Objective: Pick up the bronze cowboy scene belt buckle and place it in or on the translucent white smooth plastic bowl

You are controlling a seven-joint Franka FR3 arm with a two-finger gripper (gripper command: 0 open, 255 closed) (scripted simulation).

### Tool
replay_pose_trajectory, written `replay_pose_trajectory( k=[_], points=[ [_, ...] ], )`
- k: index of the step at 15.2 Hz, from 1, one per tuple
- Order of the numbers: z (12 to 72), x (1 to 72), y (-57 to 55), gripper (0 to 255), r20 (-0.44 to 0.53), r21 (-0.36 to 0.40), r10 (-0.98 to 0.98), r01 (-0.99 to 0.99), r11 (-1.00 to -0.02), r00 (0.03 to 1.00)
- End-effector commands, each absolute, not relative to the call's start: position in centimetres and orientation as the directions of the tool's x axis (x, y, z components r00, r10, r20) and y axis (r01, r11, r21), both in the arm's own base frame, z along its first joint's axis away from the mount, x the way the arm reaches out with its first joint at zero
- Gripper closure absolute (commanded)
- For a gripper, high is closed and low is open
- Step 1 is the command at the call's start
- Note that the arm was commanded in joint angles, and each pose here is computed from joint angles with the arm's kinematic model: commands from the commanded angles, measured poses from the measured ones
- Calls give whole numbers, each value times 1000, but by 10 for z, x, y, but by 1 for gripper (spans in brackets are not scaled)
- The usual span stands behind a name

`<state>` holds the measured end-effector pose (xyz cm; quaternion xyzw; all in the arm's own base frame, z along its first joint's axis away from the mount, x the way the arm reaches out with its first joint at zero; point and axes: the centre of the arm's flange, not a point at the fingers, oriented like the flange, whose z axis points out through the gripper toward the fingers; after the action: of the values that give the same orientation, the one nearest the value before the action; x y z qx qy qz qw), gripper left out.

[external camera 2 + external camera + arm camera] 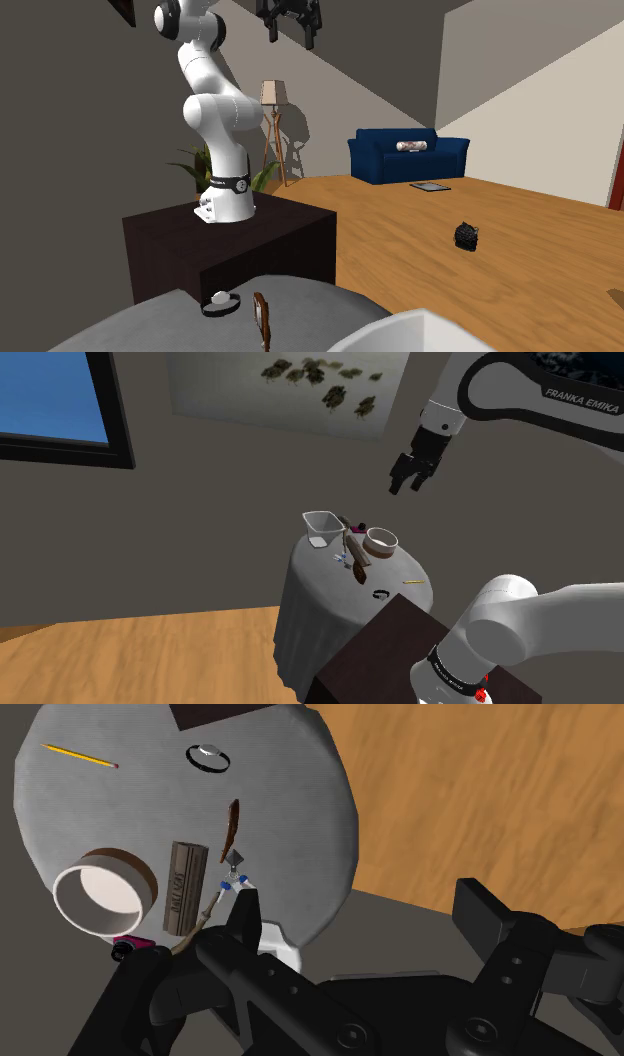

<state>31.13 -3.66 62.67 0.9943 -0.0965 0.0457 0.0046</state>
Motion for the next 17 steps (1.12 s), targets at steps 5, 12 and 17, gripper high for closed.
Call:
replay_pose_trajectory(
  k=[5, 12, 17],
  points=[
    [578, 317, -54, 0, 103, 5, -190, -192, -981, 976],
    [492, 329, -85, 0, 124, 13, -189, -192, -981, 974],
    [432, 339, -108, 0, 138, 18, -187, -191, -981, 973]
  ],
)
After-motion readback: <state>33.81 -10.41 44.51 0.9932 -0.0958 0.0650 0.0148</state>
